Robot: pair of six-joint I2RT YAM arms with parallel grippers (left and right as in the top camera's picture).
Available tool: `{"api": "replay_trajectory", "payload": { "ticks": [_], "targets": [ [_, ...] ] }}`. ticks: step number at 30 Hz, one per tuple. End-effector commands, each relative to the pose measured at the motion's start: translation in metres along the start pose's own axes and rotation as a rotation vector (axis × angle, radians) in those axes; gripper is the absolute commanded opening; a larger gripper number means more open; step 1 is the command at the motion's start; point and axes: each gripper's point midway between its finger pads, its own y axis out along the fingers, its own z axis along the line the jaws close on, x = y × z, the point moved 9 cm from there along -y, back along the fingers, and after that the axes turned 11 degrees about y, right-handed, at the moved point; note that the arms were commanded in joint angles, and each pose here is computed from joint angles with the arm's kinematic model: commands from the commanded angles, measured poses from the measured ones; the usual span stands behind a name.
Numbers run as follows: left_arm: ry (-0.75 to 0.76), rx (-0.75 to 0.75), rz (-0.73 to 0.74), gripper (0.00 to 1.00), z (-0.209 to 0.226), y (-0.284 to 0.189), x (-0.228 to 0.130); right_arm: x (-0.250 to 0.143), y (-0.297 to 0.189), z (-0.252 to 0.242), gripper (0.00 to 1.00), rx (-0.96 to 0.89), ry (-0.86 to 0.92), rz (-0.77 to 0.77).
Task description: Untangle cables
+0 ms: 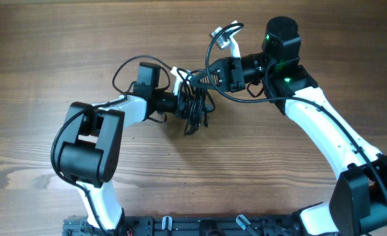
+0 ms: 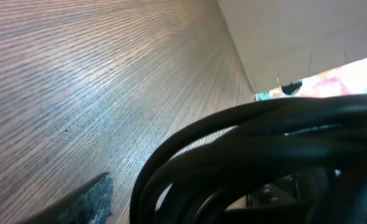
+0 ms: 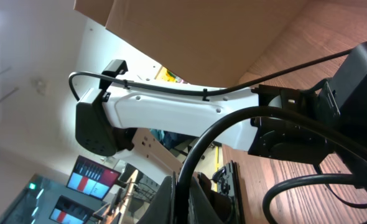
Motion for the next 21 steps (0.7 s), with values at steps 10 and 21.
{"api": "replay_trajectory", "payload": {
  "ticks": [10, 21],
  "targets": [
    [-0.395, 0.368, -0.066, 0.04, 0.042, -0.033, -0.009, 0.001, -0.004, 0.013, 0.04, 0.017, -0.036, 0.015],
    [-0.715, 0.540, -0.215, 0.04, 0.078, -0.135, -0.041, 0.007, -0.029, 0.009, 0.04, -0.012, -0.048, -0.051]
  ]
}}
